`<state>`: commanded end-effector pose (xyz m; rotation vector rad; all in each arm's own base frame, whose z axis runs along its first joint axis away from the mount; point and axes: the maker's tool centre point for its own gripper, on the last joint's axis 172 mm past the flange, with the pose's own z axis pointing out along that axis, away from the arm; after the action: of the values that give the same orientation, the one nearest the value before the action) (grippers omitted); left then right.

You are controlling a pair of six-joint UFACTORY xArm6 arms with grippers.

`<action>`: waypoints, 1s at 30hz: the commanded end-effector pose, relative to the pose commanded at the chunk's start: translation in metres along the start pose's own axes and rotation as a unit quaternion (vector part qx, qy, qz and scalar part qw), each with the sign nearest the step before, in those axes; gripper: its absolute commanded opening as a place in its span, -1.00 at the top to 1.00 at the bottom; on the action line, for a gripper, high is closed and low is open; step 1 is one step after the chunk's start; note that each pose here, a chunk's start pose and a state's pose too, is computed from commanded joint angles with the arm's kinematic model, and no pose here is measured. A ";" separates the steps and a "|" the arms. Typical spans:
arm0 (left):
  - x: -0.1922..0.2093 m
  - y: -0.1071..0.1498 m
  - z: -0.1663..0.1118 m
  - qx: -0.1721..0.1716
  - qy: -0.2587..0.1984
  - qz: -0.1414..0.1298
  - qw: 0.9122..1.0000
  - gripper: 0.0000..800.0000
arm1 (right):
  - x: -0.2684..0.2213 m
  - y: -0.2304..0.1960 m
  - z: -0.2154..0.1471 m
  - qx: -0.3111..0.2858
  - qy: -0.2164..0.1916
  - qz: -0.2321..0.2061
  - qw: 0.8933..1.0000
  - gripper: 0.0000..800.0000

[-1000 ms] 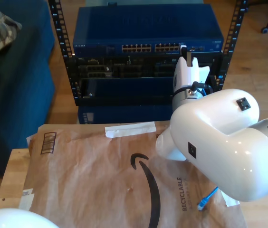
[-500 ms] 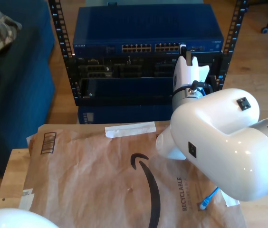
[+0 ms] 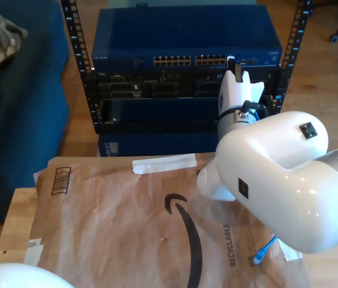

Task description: Grab the cable and plug it in

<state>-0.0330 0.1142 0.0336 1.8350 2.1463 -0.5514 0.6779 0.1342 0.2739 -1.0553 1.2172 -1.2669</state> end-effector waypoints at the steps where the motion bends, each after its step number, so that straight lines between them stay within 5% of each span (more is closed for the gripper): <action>1: 0.000 0.000 0.000 -0.001 0.000 0.000 1.000 -1.00 | 0.000 0.001 0.001 -0.001 0.000 0.000 1.000 1.00; 7: 0.000 0.000 0.000 0.000 0.000 -0.001 1.000 -1.00 | -0.002 0.002 0.000 -0.002 -0.006 -0.004 1.000 0.94; 10: 0.000 0.000 0.000 -0.001 0.000 -0.001 1.000 -1.00 | -0.002 0.005 -0.002 -0.006 -0.008 -0.006 1.000 0.38; 14: 0.000 0.000 0.000 0.000 0.000 0.000 1.000 -1.00 | -0.001 -0.004 -0.010 -0.010 -0.010 -0.008 1.000 0.14; 19: 0.000 0.000 0.000 0.000 0.000 -0.001 1.000 -1.00 | -0.004 -0.018 -0.023 -0.014 -0.017 -0.007 1.000 0.07; 30: 0.000 0.000 0.000 -0.001 0.000 0.000 1.000 -1.00 | 0.010 -0.002 -0.082 -0.130 -0.039 -0.019 0.991 -0.05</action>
<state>-0.0326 0.1142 0.0336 1.8335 2.1468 -0.5501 0.5961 0.1307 0.2673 -1.3098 1.3303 -1.1046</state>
